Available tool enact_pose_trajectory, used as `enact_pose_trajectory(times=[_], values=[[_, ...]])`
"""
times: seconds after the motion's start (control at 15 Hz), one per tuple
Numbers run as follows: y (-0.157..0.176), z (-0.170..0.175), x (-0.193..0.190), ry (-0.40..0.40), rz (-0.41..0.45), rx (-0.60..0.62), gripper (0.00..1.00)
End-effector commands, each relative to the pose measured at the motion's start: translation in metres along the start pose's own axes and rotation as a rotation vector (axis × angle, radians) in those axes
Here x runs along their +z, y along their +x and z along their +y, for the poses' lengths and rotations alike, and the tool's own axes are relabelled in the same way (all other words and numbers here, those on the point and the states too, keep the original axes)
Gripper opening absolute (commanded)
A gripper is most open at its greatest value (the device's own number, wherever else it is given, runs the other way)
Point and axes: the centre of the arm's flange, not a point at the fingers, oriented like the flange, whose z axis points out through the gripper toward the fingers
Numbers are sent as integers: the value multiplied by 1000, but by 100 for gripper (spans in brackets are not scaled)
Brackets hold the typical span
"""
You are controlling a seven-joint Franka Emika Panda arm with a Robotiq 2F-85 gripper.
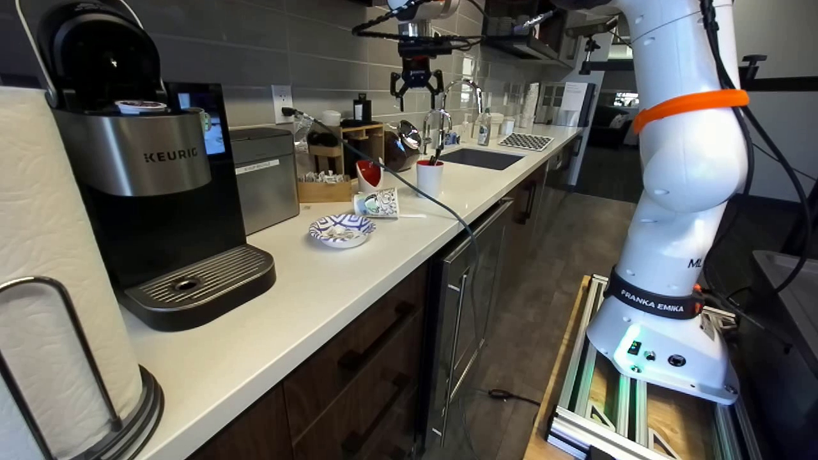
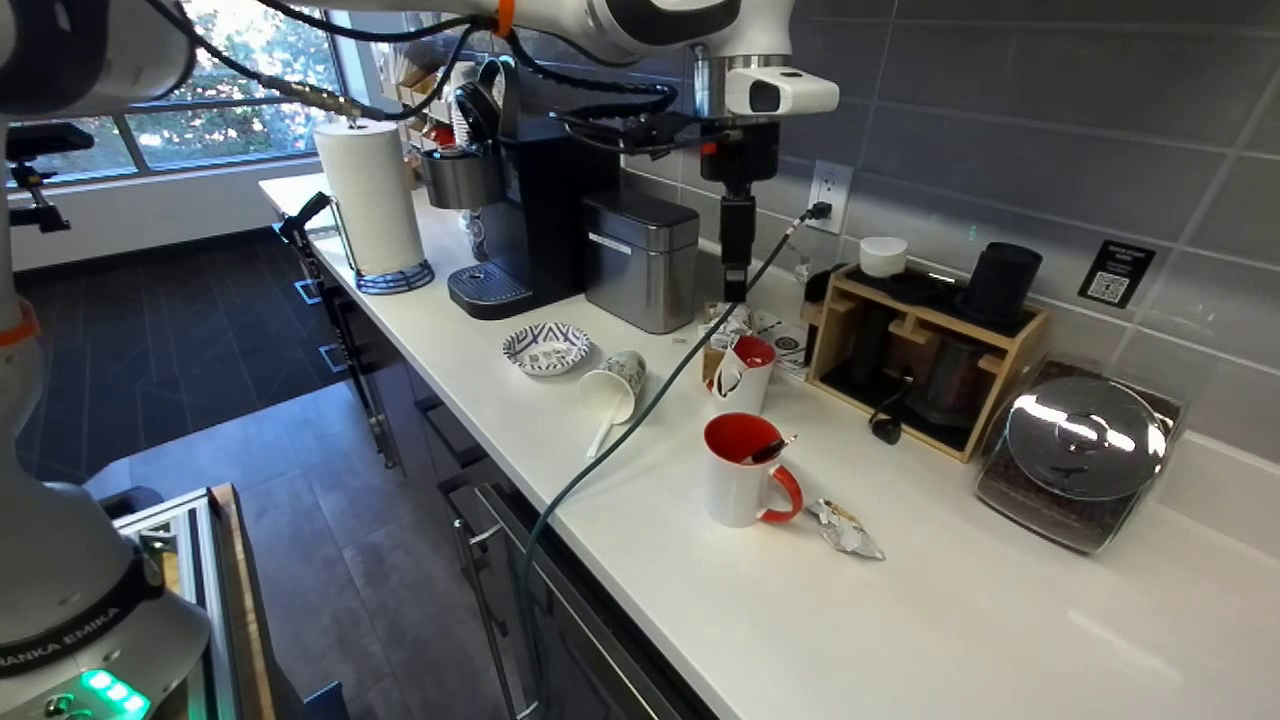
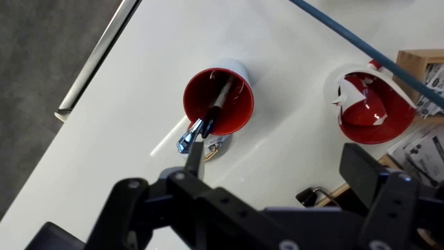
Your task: Move the pen to the cup on the right
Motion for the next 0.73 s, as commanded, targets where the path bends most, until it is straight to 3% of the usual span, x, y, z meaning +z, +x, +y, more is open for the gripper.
enact_pose_trajectory(times=[0.0, 0.53, 0.6, 0.67], values=[[-45, 43, 12, 69, 29, -187, 100], [-102, 133, -1, 238, 136, -541, 100], [-51, 100, -11, 164, 122, -469, 100], [-61, 110, -13, 184, 125, -498, 100]])
